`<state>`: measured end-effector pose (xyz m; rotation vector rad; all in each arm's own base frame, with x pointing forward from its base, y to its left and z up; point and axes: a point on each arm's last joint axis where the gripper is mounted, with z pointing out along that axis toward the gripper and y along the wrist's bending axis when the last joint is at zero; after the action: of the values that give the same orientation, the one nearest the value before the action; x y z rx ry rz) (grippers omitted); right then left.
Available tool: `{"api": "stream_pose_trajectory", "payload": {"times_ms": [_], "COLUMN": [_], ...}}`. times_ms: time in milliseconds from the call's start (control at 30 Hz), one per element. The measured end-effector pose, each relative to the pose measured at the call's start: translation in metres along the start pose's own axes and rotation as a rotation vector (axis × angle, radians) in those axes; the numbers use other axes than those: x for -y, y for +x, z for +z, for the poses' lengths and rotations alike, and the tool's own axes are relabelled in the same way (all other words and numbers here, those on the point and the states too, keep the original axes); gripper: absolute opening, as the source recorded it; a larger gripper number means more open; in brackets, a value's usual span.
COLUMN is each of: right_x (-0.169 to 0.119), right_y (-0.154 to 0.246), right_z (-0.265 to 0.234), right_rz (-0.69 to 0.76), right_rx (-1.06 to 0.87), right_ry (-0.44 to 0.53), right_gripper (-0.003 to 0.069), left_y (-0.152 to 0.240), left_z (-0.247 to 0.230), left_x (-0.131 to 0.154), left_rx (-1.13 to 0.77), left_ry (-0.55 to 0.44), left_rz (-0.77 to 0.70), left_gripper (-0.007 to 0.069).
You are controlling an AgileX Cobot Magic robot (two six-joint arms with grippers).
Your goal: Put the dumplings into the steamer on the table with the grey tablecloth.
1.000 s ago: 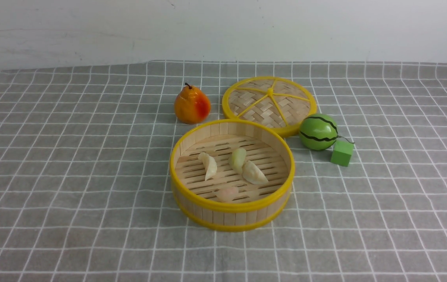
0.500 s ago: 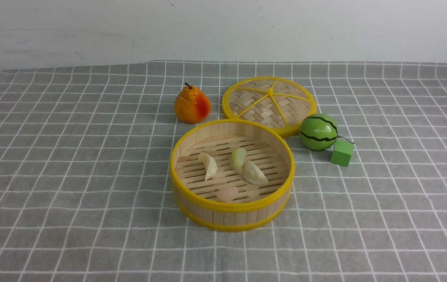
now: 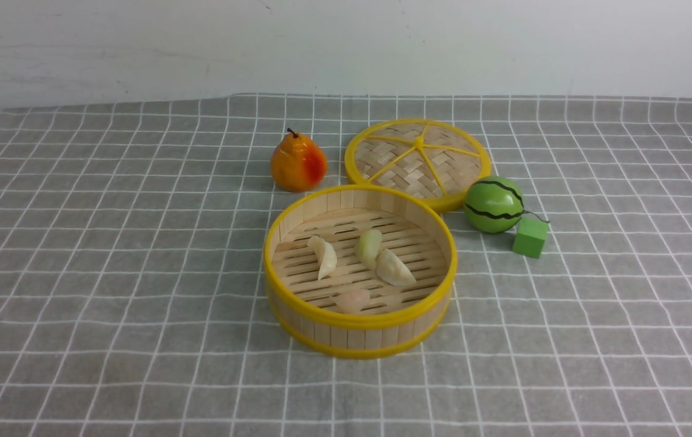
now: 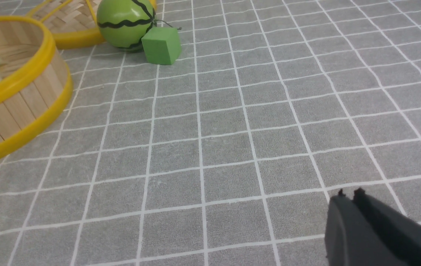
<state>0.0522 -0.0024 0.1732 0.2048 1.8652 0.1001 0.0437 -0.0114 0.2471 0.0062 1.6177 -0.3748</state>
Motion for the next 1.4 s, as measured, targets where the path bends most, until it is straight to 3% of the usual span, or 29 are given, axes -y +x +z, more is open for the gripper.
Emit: {"api": "stream_pose_trajectory", "payload": {"times_ms": [100, 267, 567, 1400], "right_x": [0.0, 0.0, 0.0, 0.0], "right_y": [0.0, 0.0, 0.0, 0.0], "right_z": [0.0, 0.0, 0.0, 0.0], "right_rz": [0.0, 0.0, 0.0, 0.0], "right_rx": [0.0, 0.0, 0.0, 0.0], "right_ry": [0.0, 0.0, 0.0, 0.0], "right_gripper": [0.0029, 0.0035, 0.0043, 0.0071], "left_y": [0.024, 0.053, 0.071, 0.072], "left_z": [0.006, 0.011, 0.009, 0.009], "left_x": [-0.012, -0.024, -0.028, -0.028], "left_rx": [0.024, -0.048, -0.207, -0.217], "left_ry": [-0.115, -0.206, -0.246, -0.249], "left_rz": [-0.005, -0.016, -0.018, -0.018], "left_gripper": [-0.0014, -0.0014, -0.0014, -0.0014]}}
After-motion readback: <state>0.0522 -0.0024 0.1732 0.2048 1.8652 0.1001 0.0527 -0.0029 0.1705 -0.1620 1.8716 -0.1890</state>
